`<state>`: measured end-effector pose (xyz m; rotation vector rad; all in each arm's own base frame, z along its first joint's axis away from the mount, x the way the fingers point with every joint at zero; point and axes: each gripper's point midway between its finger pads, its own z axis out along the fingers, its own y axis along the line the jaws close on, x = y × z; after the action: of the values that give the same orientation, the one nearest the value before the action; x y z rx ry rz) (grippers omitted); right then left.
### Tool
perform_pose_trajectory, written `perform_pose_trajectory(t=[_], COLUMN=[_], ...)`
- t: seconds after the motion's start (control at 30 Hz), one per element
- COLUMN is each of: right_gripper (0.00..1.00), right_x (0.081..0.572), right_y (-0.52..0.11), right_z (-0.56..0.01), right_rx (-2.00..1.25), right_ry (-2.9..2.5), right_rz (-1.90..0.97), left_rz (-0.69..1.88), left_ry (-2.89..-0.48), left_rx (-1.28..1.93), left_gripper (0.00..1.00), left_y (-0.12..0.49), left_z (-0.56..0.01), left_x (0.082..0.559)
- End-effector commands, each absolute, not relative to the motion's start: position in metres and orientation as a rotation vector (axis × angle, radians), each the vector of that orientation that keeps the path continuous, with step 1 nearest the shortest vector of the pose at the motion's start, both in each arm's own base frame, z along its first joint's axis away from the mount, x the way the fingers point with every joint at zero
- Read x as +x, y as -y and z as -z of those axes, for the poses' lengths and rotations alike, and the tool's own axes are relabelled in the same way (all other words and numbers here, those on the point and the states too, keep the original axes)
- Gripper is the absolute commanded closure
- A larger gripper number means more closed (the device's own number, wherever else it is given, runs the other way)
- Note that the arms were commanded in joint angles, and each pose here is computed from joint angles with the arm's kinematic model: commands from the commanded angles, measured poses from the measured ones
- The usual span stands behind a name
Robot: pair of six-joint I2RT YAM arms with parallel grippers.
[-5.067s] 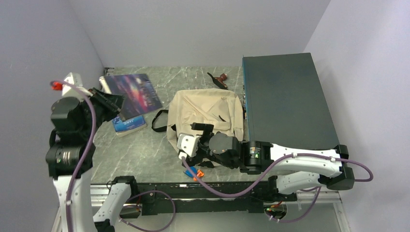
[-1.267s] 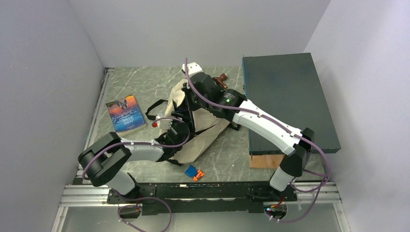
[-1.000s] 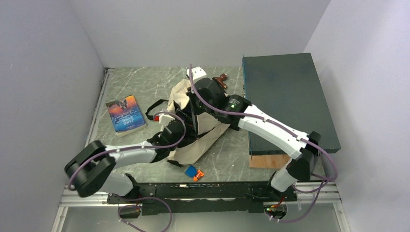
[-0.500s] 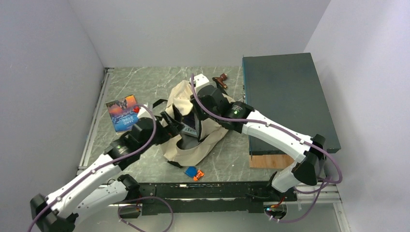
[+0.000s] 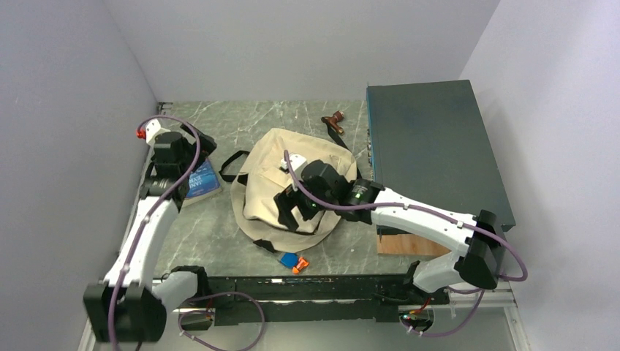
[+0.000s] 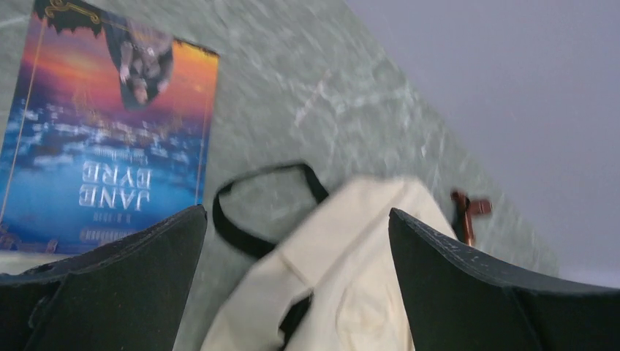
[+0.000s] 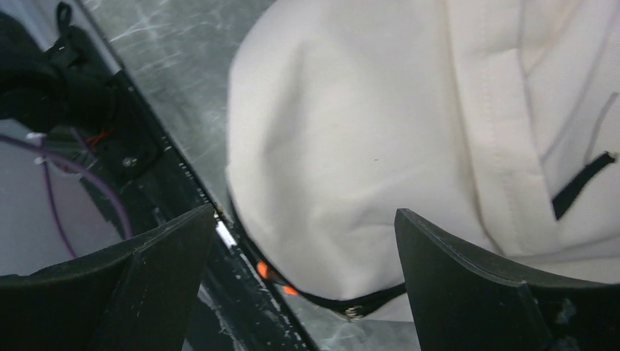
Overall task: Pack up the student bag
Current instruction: Place the book in the student bag, then move the book to the center of the board.
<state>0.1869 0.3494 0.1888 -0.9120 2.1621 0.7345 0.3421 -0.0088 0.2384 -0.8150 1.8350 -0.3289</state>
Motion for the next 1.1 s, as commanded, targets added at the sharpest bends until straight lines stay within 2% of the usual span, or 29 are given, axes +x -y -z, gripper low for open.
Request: perform_pose_trajectory(t=[0.0,0.23,0.37,0.57,0.67,0.83,1.07], right_gripper=[0.04,0.01,0.0,0.0,0.0,0.0,0.0], right_x=[0.162,0.153,0.153,0.152,0.15,0.15,0.147], right_y=[-0.369,-0.358,-0.351,-0.345,-0.345,-0.345,-0.349], right_z=[-0.237,-0.273,-0.274,-0.274,-0.272,-0.272,-0.275], right_rx=[-0.907,-0.864,-0.868,-0.852,-0.836,-0.834,-0.824], right_ry=[-2.006,-1.887,-1.867,-1.871,-1.871,-1.891,-1.881], right_rz=[-0.825,-0.847,-0.826,-0.823,-0.844,-0.835,-0.853], left_rz=[0.367,0.164,0.198,0.251,0.281,0.202,0.15], left_ry=[-1.511,-1.506,-1.437,-1.524,-1.526,-1.571,-1.709], left_rx=[-0.93,-1.14,-1.165,-1.48,-1.529,-1.75,-2.035], left_gripper=[0.0,0.01,0.03,0.0,0.0,0.0,0.0], left_y=[-0.033,-0.108,-0.133,-0.163,-0.169,-0.174,-0.148], left_z=[-0.263,-0.211,-0.191,-0.126,-0.11,-0.071,-0.031], left_x=[0.416,0.483,0.513,0.552,0.567,0.557,0.495])
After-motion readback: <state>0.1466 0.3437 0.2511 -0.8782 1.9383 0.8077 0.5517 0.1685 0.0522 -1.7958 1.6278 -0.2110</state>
